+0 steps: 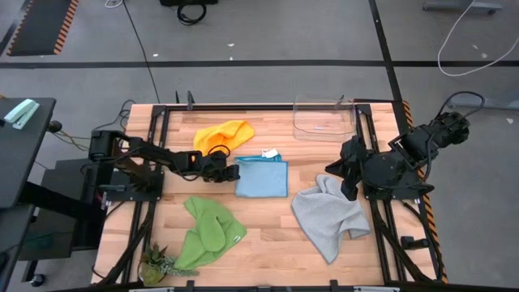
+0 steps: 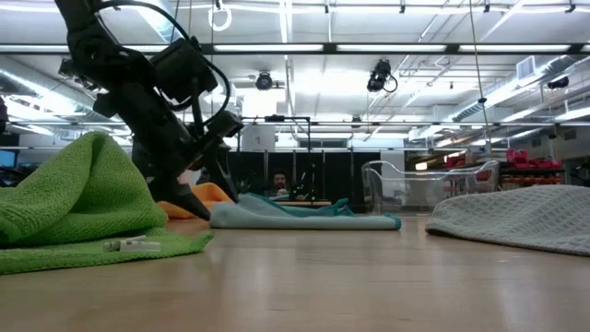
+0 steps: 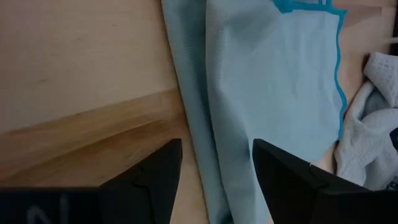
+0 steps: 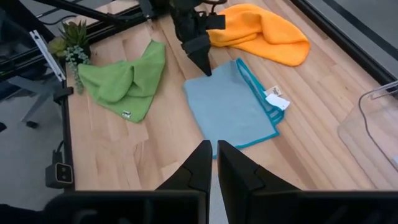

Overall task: Fold microfiber towels
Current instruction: Put the blue microfiber cloth into the transparent bin

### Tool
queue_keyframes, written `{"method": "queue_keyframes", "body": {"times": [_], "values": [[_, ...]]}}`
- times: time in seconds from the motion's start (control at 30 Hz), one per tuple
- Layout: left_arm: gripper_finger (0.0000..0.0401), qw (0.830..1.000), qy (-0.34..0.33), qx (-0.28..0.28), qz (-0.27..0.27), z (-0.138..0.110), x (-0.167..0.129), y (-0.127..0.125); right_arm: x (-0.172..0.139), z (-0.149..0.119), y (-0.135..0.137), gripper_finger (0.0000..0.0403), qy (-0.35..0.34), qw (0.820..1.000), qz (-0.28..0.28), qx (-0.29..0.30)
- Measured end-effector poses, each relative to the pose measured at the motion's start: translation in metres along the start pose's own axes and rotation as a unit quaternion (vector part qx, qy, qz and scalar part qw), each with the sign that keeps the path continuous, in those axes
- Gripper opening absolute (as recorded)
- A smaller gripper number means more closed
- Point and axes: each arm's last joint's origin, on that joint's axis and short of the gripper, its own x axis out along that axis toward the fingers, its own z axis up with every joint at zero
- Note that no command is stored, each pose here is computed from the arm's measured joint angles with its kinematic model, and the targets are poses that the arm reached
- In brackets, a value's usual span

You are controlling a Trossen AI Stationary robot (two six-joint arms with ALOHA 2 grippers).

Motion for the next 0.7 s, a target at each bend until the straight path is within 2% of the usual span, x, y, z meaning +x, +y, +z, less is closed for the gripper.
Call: {"method": "queue_keyframes", "body": {"times": [0.37, 0.7], "values": [[0.0204, 1.0, -0.005, -0.003, 0.003, 0.003, 0.002, -0.005, -0.001, 0.0, 0.0, 0.0031, -0.014, 1.0, -0.011, -0.004], [0.0205, 0.999, 0.015, 0.02, 0.02, 0.008, 0.031, -0.022, -0.001, -0.001, 0.001, 0.0031, -0.015, 1.0, -0.01, 0.019]]}}
